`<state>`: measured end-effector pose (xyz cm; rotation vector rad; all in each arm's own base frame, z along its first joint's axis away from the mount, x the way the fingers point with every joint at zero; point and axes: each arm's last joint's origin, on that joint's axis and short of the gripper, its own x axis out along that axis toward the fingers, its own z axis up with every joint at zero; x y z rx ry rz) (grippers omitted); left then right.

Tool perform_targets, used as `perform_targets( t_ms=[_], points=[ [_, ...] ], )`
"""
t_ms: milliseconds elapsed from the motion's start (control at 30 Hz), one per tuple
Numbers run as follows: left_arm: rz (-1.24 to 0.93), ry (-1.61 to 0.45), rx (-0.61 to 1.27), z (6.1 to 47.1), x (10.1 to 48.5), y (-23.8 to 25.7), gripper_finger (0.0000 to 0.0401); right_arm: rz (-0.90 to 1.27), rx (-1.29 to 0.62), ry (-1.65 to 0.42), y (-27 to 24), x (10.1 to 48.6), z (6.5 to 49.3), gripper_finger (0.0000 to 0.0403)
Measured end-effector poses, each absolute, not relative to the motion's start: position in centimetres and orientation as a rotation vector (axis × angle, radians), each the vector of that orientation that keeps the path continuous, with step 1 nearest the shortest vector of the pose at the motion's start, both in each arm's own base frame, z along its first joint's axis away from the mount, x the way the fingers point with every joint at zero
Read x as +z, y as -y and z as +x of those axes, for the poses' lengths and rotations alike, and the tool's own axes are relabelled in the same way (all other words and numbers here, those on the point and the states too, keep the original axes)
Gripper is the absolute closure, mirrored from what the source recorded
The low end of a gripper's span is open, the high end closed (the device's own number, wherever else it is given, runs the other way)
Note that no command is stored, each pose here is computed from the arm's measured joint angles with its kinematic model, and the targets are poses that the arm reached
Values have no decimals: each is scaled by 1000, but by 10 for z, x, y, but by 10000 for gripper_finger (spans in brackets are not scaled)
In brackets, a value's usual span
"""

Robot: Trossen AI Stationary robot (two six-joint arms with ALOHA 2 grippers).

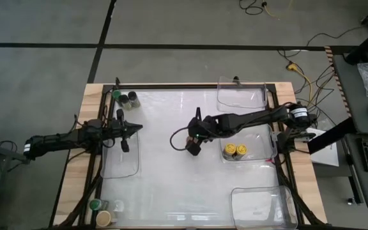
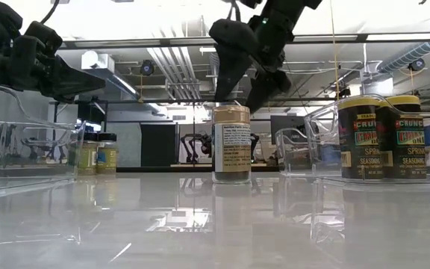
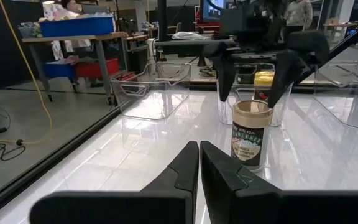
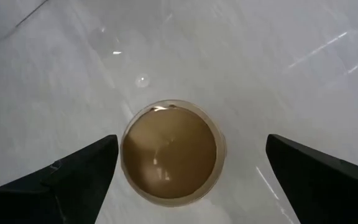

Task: Sort spices by type
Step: Put the top brown seasoning bottle into the bottom right transparent bin

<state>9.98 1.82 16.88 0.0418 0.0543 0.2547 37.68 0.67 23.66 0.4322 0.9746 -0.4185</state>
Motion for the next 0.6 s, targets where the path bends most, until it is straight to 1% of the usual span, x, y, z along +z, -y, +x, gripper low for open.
perform_targets(
  t_ms=[267,533,600],
  points=[
    [42,-54,255,100,169,-18,400,412,-408,-960,-11,229,379,3],
    [42,-55,254,100,169,-18,400,386,-427,-1034,-13,199,389,3],
    [42,-54,255,100,169,-18,400,398,-434,-1032,-13,198,391,3]
  ],
)
